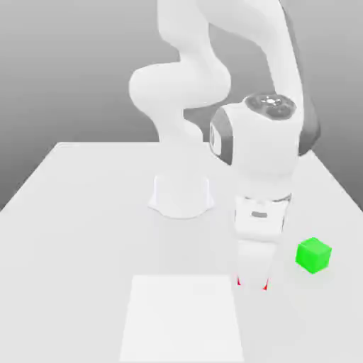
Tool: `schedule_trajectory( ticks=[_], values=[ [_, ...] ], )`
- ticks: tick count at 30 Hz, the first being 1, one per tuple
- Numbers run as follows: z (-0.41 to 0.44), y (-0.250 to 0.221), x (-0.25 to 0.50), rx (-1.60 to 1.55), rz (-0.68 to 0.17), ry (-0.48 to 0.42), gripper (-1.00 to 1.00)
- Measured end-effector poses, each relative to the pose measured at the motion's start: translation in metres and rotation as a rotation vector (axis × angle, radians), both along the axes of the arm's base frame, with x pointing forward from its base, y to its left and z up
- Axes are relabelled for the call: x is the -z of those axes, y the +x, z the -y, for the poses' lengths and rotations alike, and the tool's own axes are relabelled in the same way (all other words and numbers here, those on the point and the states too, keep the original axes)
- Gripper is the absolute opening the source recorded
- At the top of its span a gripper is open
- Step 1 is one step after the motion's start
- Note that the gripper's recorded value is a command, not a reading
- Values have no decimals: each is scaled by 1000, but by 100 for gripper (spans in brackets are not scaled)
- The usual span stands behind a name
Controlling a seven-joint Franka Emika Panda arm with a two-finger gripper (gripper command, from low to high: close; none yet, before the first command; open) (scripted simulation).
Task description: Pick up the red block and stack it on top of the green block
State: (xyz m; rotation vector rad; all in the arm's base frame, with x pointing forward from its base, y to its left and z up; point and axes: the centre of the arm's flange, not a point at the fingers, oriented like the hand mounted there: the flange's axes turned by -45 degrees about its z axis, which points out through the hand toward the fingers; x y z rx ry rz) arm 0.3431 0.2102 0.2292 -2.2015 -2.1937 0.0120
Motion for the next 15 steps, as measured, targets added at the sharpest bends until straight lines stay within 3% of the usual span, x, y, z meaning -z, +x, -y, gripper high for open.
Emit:
schedule_trajectory(
  ticks=[5, 10, 11, 15],
  values=[
    [-74, -85, -11, -291, 25, -12, -100],
    [-81, -95, 32, -323, 30, -14, -100],
    [-80, -95, 42, -322, 30, -14, 100],
    [-80, -95, 42, -322, 30, -14, 100]
  ],
)
